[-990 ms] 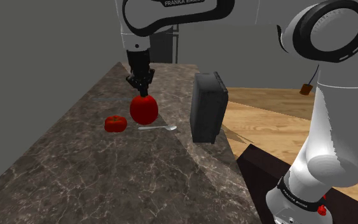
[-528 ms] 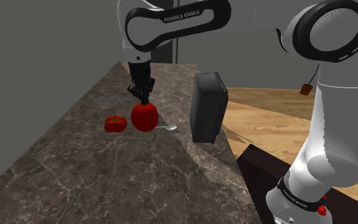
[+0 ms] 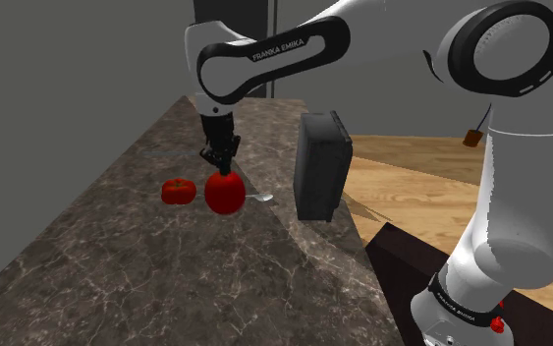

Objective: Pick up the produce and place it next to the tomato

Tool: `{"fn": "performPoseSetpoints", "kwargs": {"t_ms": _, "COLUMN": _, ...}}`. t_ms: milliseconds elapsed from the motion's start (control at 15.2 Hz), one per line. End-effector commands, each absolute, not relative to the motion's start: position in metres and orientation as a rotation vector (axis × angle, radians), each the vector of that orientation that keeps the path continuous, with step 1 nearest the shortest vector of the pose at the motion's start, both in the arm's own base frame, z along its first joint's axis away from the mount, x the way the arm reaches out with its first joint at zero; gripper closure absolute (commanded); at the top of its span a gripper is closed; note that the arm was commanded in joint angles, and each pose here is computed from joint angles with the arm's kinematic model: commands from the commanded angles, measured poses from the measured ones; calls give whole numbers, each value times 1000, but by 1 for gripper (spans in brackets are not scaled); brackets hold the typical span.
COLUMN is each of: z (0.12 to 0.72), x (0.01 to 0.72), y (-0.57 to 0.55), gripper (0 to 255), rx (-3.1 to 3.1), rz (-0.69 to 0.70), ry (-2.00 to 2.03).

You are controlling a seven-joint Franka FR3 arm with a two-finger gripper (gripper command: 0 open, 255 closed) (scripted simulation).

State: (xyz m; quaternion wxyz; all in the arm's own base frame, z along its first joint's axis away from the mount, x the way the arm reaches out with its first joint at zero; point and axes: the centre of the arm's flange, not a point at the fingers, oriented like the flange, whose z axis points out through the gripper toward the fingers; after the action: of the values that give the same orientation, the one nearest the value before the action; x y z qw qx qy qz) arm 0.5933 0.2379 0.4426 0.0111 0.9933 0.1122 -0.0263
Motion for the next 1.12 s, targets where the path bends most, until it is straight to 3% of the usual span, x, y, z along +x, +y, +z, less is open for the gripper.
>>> {"fn": "performPoseSetpoints", "kwargs": {"t_ms": 0, "z": 432, "x": 594, "y": 238, "gripper": 255, "rx": 3099, "rz": -81, "ry": 350}}
{"fn": "performPoseSetpoints", "kwargs": {"t_ms": 726, "z": 416, "x": 594, "y": 238, "gripper": 255, "rx": 3099, "rz": -81, "ry": 350}}
{"fn": "performPoseSetpoints", "kwargs": {"t_ms": 792, "z": 416, "x": 594, "y": 238, "gripper": 0, "rx": 3099, "rz": -81, "ry": 350}}
{"fn": "performPoseSetpoints", "kwargs": {"t_ms": 1056, "z": 416, "x": 594, "y": 238, "gripper": 0, "rx": 3099, "rz": -81, "ry": 350}}
